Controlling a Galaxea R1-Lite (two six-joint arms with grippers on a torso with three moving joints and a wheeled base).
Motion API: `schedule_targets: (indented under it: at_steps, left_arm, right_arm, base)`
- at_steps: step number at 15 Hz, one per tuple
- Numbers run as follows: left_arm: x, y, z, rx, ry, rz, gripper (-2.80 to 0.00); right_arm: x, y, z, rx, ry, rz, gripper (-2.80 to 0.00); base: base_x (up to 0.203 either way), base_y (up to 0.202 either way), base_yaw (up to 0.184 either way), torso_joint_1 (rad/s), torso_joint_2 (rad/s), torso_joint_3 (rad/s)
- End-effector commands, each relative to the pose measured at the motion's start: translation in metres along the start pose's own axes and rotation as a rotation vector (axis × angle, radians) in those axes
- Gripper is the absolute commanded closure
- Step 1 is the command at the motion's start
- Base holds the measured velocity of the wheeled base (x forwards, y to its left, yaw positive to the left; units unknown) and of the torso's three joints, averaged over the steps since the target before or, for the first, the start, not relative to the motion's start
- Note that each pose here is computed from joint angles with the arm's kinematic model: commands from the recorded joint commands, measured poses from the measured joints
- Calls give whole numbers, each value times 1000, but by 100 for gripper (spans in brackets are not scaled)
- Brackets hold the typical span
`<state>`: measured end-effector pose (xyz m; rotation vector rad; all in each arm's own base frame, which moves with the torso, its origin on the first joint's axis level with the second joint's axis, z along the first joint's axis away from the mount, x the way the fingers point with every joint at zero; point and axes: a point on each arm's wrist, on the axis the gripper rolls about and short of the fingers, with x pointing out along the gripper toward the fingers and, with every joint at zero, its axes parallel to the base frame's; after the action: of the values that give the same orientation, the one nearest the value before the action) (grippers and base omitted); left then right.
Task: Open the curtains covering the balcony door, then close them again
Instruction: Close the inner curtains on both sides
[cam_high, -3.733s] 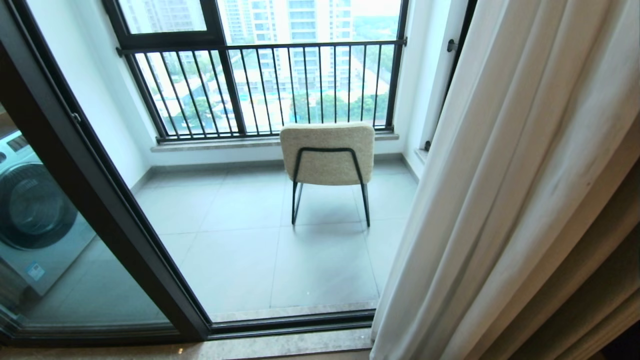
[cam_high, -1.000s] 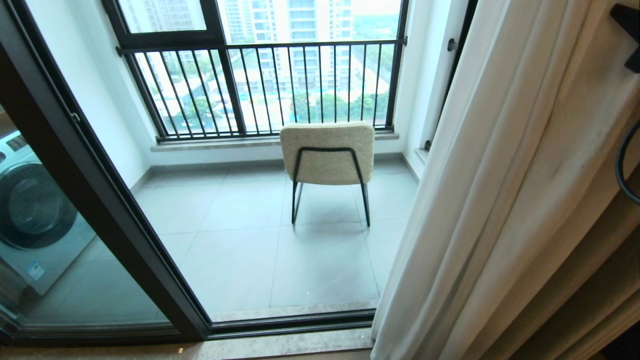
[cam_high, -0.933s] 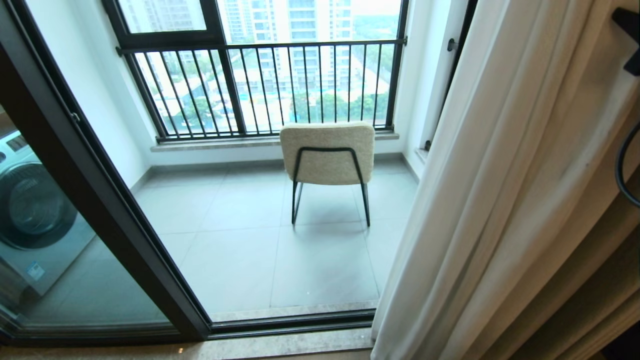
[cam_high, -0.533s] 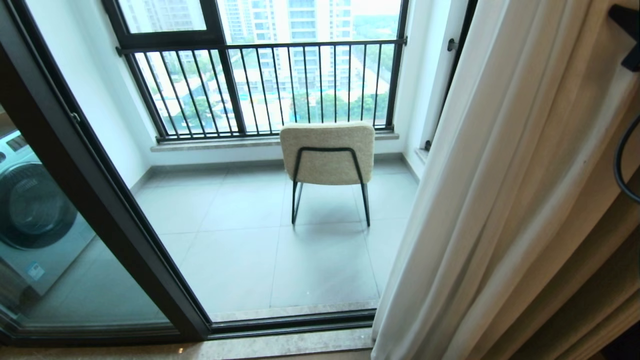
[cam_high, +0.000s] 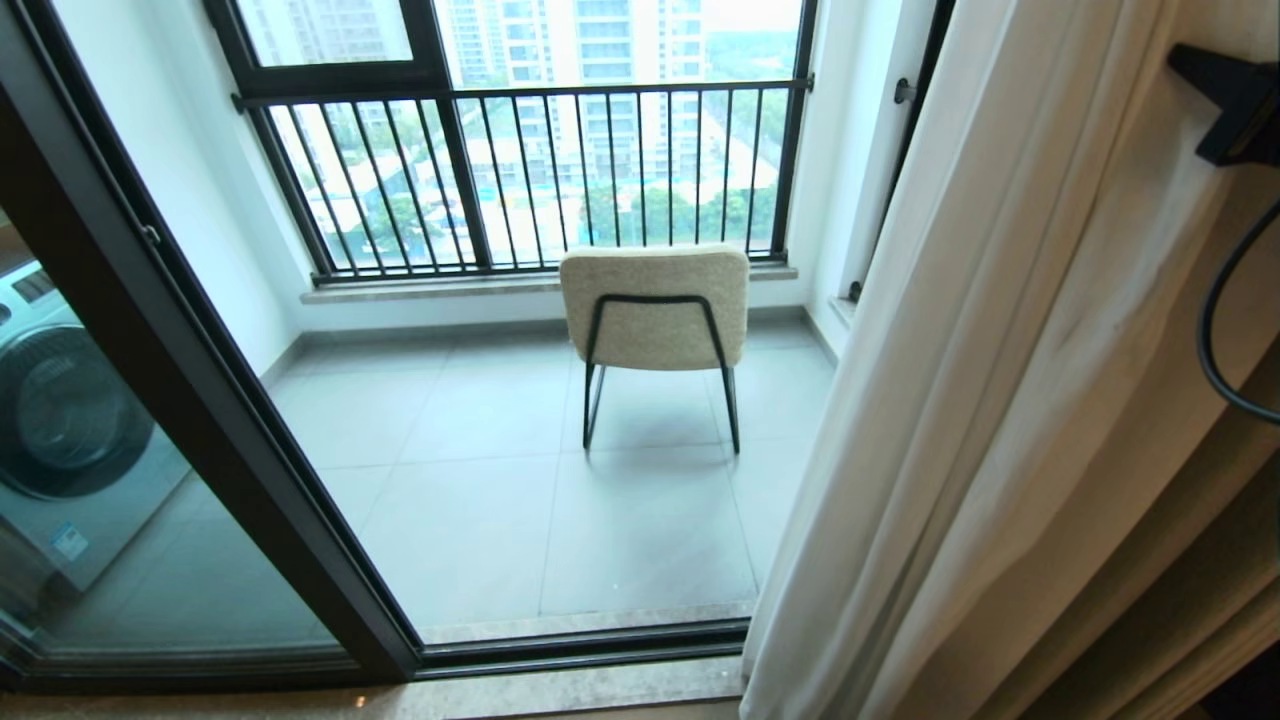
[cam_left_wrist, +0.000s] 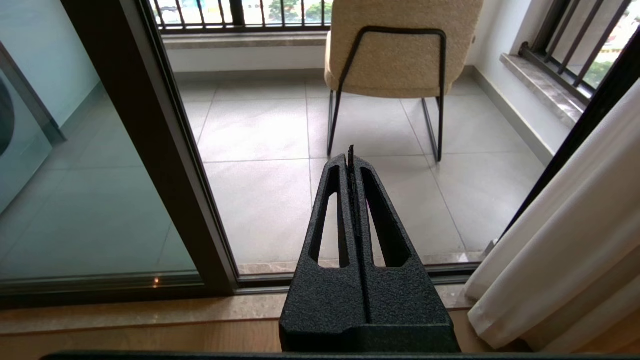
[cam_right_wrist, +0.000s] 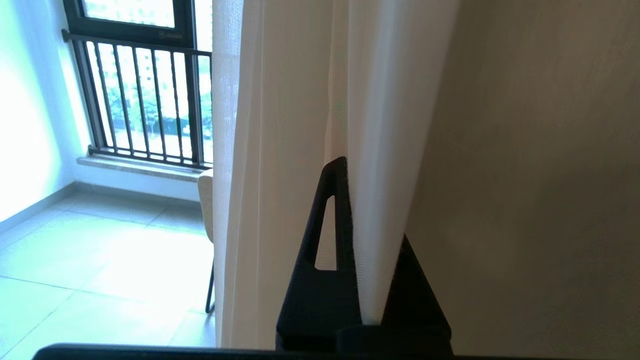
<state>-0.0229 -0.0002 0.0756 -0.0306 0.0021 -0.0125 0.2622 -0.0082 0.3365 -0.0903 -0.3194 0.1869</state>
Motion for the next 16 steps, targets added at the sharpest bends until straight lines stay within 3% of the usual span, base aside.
schedule_targets:
  at_steps: [1,16]
  left_arm:
    - [0,0,0,-2,0,0,0]
    - [0,0,0,-2,0,0,0]
  right_arm:
    - [9,-2,-13,3,30,2,0]
    - [21,-6,-21,3,44,-29,0]
  base:
    - [0,0,0,0,0,0]
    - [0,0,0,0,0,0]
